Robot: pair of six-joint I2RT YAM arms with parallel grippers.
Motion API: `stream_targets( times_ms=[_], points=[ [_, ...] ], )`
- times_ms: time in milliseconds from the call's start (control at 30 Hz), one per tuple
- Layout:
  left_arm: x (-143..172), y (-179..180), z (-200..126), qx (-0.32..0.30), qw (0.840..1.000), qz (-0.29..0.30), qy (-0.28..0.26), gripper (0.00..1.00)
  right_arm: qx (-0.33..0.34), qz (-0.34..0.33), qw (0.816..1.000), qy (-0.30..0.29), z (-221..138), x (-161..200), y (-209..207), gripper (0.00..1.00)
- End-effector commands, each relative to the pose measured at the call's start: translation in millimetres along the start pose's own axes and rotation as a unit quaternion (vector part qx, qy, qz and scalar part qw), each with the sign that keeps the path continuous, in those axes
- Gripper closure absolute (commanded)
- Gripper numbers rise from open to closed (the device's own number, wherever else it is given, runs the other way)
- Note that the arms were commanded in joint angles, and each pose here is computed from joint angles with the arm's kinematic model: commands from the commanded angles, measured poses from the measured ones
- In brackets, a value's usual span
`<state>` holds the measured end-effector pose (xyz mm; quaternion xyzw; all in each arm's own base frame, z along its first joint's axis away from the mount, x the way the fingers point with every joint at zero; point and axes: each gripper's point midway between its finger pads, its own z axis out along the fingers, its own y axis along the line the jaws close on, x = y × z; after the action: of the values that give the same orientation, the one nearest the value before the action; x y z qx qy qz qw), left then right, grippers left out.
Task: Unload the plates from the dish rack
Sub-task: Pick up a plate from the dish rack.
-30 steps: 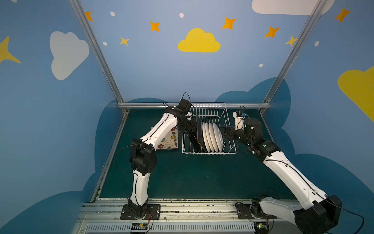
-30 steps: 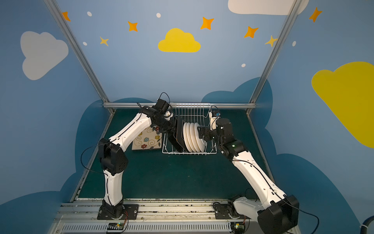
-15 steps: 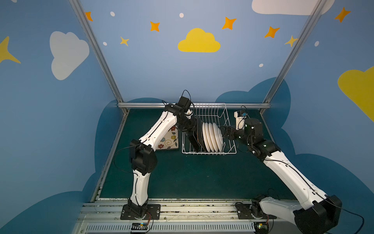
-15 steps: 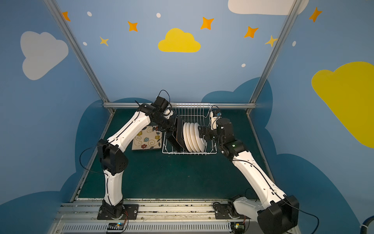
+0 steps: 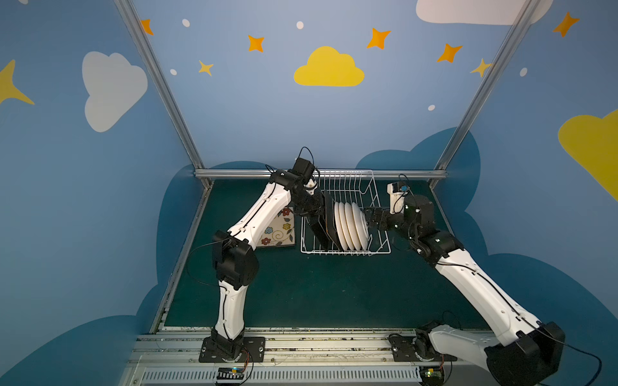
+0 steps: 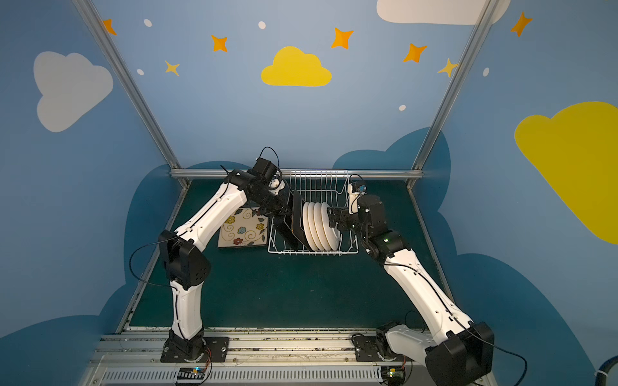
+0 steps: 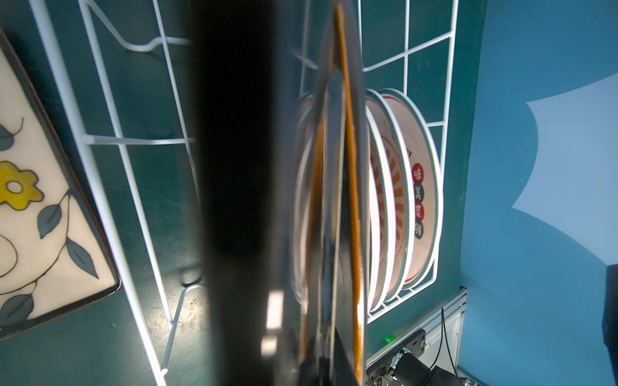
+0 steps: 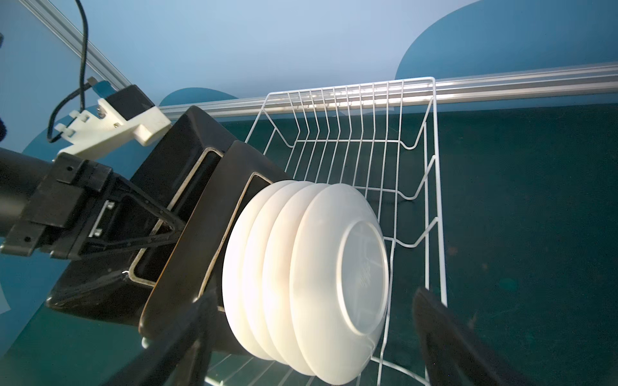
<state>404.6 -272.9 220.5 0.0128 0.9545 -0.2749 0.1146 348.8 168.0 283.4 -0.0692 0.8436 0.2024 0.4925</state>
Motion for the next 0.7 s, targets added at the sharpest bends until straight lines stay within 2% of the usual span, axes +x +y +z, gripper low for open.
stream_targets(
  times_ms=[0,667],
  points=[
    [-25,-31,-64,0.054,0.993,0.031,-0.097,0.97,-0.003,0.004,1.0,-0.009,-1,-4,0,0.1],
    [-32,-25,-101,0.048,0.989,0.029,-0.136,0.97,-0.013,0.009,1.0,-0.001,1,-2,3,0.1]
  ],
)
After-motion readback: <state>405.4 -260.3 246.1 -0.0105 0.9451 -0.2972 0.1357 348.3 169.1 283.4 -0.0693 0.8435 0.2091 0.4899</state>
